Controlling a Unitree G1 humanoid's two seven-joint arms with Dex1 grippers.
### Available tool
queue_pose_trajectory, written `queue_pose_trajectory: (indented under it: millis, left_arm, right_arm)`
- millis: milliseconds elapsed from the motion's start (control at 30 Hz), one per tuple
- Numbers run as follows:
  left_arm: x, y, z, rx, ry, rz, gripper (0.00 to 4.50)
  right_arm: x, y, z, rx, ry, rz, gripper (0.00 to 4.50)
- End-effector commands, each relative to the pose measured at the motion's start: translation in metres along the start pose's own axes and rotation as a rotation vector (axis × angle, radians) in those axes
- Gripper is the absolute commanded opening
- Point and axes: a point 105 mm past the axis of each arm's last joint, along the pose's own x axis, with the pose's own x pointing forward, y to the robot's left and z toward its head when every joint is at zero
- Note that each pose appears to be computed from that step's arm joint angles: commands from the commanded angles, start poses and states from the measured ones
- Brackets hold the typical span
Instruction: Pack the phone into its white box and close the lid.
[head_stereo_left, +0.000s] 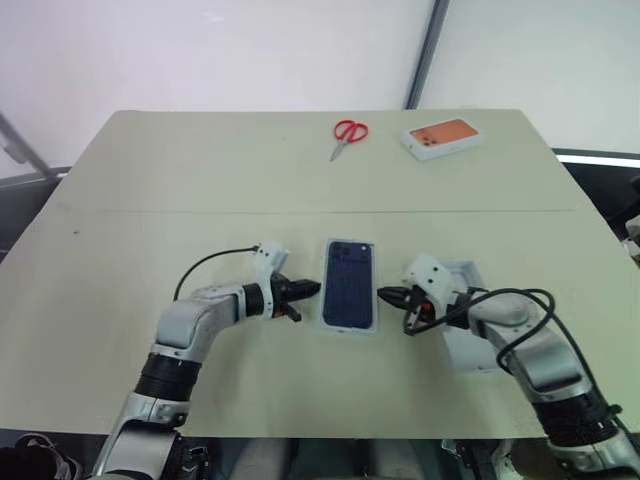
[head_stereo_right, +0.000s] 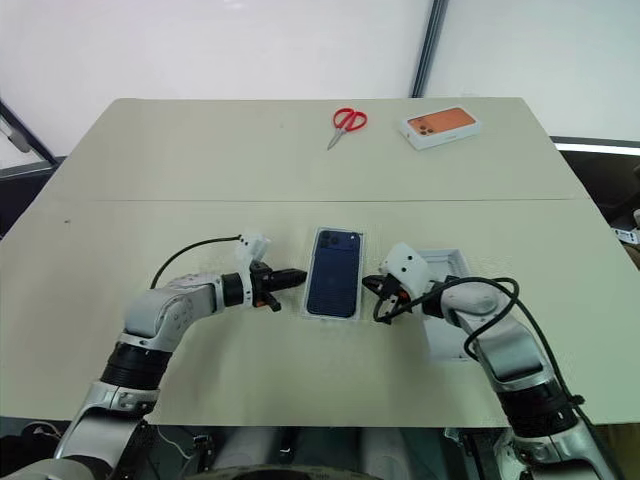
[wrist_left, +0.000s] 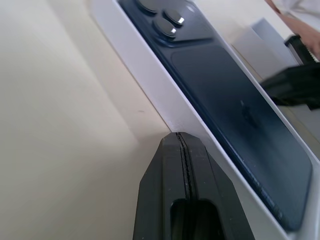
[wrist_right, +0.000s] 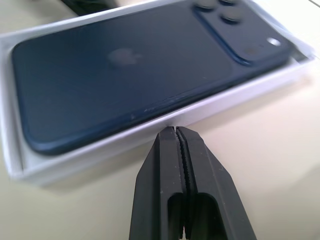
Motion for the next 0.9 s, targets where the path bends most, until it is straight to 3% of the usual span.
queue_pose_trajectory:
  millis: [33, 433, 900]
  left_arm:
    - [0.02, -0.025, -0.017, -0.015, 0.075, -0.119, 0.0]
    - [0.037, -0.024, -0.018, -0.001, 0.08, -0.115, 0.0]
    - [0.029, -0.018, -0.021, 0.052, 0.092, -0.107, 0.0]
  right_arm:
    - [-0.01, -0.003, 0.009, -0.03, -0.026, -0.023, 0.05]
    - [-0.032, -0.005, -0.01, -0.009, 0.04, -0.076, 0.05]
    - [-0.043, -0.015, -0.013, -0.035, 0.057, -0.118, 0.05]
